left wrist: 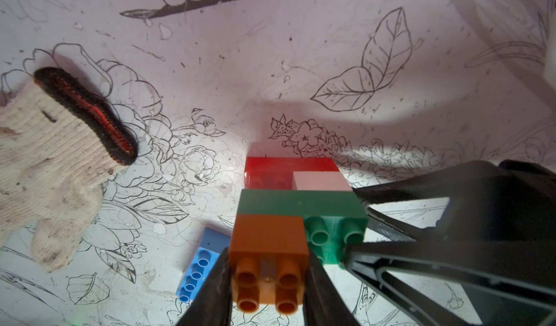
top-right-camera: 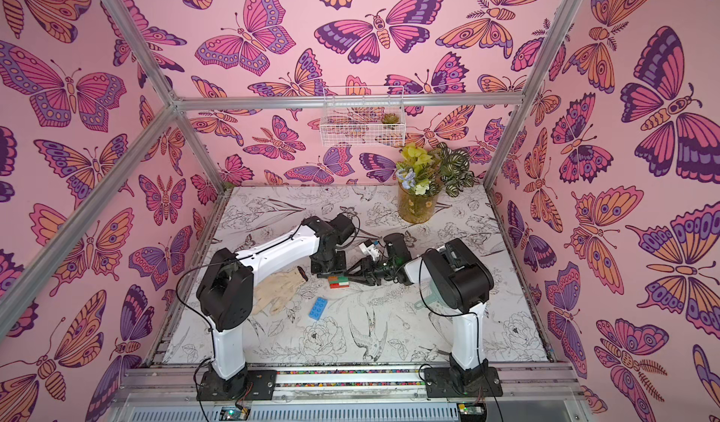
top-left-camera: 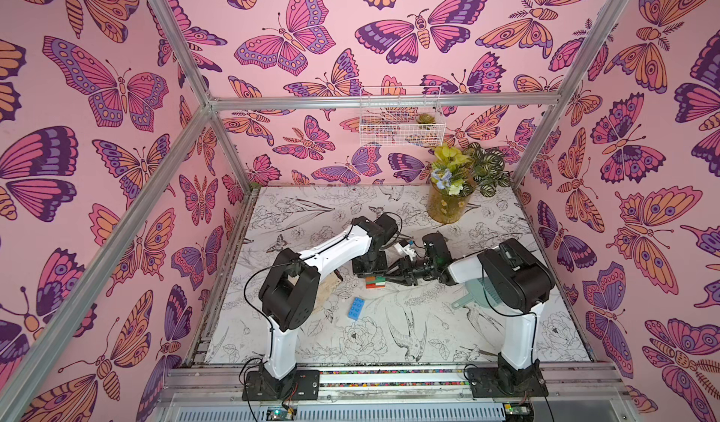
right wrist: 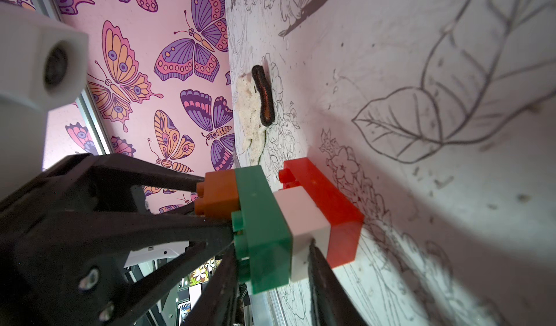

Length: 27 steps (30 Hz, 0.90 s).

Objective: Assemble the number 5 with lego
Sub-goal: Assemble the lego brick with the lego brick.

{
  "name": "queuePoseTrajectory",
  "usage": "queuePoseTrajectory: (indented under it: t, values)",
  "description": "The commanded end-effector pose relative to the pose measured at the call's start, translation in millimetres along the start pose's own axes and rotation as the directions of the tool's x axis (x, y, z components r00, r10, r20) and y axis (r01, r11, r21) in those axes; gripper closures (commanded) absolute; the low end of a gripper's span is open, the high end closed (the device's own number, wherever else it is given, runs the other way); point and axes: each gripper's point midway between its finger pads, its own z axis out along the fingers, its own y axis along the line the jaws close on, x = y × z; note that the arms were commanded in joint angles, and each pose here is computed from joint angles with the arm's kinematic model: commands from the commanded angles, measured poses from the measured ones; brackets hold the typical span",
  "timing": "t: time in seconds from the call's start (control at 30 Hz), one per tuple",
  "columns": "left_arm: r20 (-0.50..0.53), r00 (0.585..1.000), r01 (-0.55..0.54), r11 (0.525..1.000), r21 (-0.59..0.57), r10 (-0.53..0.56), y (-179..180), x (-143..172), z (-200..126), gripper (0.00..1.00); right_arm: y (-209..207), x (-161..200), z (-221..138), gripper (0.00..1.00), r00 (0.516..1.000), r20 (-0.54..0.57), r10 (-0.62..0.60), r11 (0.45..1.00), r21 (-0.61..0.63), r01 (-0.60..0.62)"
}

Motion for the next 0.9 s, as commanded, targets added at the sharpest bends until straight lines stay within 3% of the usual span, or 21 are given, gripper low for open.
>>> queuePoseTrajectory:
  t: [0.0,0.3,0.87]
  values:
    - [-0.191,0.982,-0.007,0.995,-0.1,-0.012,18,35,59,0.99,-58,31,14,0.63,0.985,-0.038,0.17,0.969,0.186,-0.16]
    - [-0.177,0.984,-0.031,0.993,-0.116,0.01,14,28,51,0.91,-70,37,12,0.64,0.98,-0.029,0.199,0.947,0.263,-0.184]
    - [-0.148,0.989,-0.046,0.993,-0.106,0.03,7,23,34,0.73,-67,40,10,0.67,0.981,-0.037,0.191,0.942,0.287,-0.173]
